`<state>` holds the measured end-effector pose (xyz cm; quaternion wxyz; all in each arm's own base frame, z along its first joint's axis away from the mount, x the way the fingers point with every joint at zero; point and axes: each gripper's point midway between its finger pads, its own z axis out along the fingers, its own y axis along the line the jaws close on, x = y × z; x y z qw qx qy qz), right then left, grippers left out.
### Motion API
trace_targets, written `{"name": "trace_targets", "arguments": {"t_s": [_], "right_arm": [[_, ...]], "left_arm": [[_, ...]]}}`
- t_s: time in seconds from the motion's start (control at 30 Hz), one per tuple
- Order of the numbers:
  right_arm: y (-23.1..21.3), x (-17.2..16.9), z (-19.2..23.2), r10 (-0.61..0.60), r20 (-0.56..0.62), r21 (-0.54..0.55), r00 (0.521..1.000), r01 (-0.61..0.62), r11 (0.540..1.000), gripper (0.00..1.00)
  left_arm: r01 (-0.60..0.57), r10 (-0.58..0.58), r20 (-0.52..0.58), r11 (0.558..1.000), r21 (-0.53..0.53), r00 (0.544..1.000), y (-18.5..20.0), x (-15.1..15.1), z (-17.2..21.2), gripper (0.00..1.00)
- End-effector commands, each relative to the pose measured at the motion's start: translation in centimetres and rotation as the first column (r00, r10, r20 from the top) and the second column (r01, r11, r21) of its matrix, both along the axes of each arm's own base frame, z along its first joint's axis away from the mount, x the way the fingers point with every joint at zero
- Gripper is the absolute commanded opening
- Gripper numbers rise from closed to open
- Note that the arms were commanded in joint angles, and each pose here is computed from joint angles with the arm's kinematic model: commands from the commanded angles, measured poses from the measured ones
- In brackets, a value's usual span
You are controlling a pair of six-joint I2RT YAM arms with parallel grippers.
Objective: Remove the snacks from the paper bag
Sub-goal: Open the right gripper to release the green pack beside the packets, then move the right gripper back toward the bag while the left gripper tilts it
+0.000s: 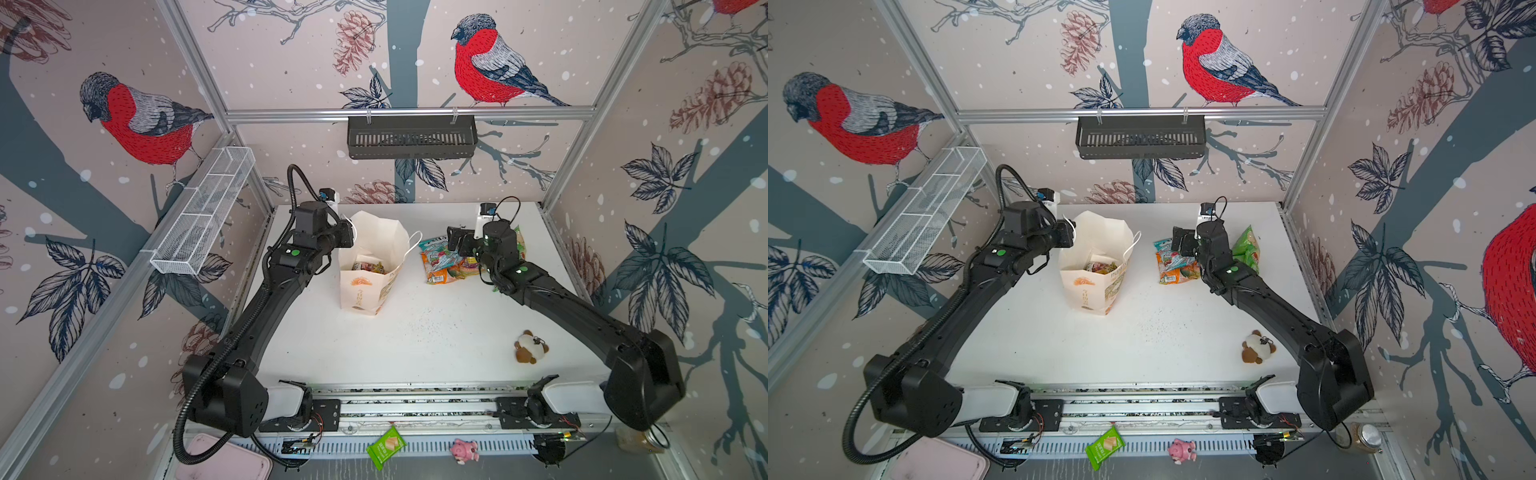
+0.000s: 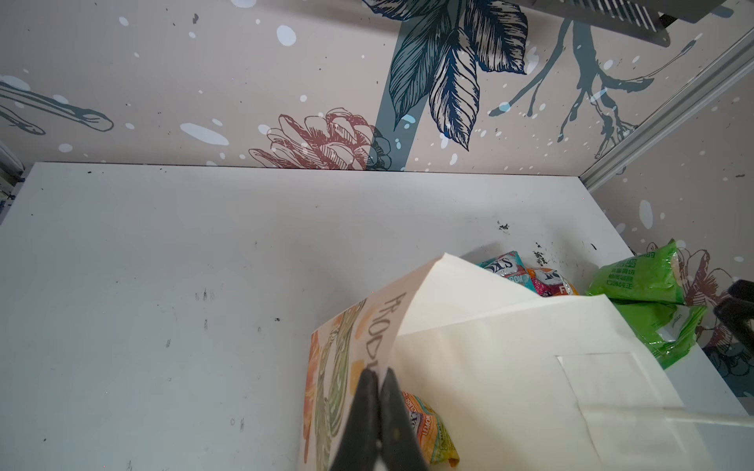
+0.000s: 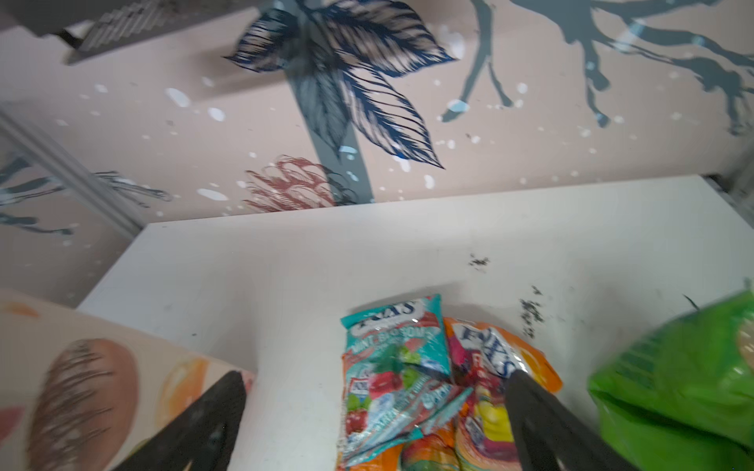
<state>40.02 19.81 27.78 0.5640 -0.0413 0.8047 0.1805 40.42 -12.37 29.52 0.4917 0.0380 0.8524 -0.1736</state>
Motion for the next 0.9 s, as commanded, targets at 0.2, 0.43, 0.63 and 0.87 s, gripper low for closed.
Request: {"name": "trace_targets", "arguments": {"t_s": [0.2,0.43,0.63,0.87], "right_arm": [[4.0,0.8,6.1,0.172,0.112,-0.028,0.979,-0.17,0.985,1.0],[6.0,1.1,6.3,0.187,0.126,0.022,0.974,-0.192,0.981,1.0],[8.8,0.3,6.1,0.232,0.079,0.011,0.97,-0.233,0.972,1.0],[10.9,-1.0,5.3,0.3,-0.004,-0.033,0.954,-0.3,0.953,1.0]], "left_arm": [[-0.025,0.024,0.061,1.0,0.016,0.998,0.6,0.9,1.5,0.0],[-0.055,0.051,0.088,0.997,0.048,0.995,1.4,0.7,2.0,0.0],[-0.066,0.06,0.091,0.996,0.061,0.994,1.7,0.7,2.1,0.0],[-0.078,0.07,0.102,0.994,0.07,0.992,1.9,0.8,2.2,0.0]]}}
